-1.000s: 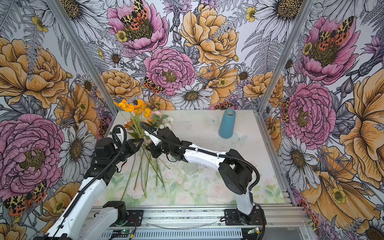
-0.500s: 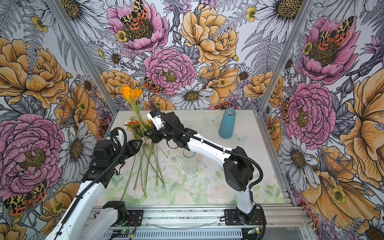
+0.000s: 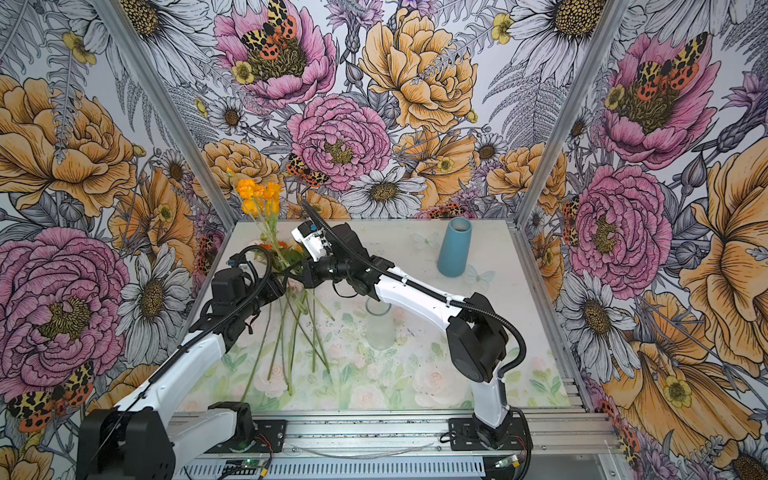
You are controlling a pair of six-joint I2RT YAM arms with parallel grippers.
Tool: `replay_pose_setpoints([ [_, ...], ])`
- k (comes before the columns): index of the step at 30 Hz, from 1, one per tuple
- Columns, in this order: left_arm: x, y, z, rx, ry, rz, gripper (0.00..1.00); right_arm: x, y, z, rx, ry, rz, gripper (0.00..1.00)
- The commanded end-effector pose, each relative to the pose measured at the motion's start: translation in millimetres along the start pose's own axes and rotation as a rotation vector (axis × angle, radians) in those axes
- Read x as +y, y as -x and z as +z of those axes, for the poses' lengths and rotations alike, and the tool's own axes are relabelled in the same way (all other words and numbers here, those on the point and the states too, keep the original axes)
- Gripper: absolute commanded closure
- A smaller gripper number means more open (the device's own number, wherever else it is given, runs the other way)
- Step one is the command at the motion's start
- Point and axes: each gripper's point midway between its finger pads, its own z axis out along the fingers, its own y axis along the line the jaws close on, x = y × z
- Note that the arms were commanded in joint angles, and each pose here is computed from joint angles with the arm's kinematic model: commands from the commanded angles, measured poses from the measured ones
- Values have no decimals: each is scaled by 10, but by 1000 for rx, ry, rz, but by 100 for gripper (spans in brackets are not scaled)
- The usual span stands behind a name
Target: Arrange the flowers into the vase
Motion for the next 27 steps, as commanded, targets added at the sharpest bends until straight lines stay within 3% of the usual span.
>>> replay_pose_setpoints([
  [1, -169, 307, 111, -114, -90, 36, 36, 144, 119, -12, -28, 40, -26, 100],
  [4, -192, 303, 271, -109, -117, 42, 44, 164, 166, -19, -36, 44, -33, 100],
  [9, -167, 214, 487, -87, -134, 28, 91, 212, 259, -41, -49, 64, -40, 100],
  [11, -135, 170, 513, -79, -121, 19, 100, 234, 323, -84, -63, 64, -47, 100],
  [27, 275, -130, 644, 51, 86, 30, 100, 327, 1271, -836, -278, 20, -144, 100],
])
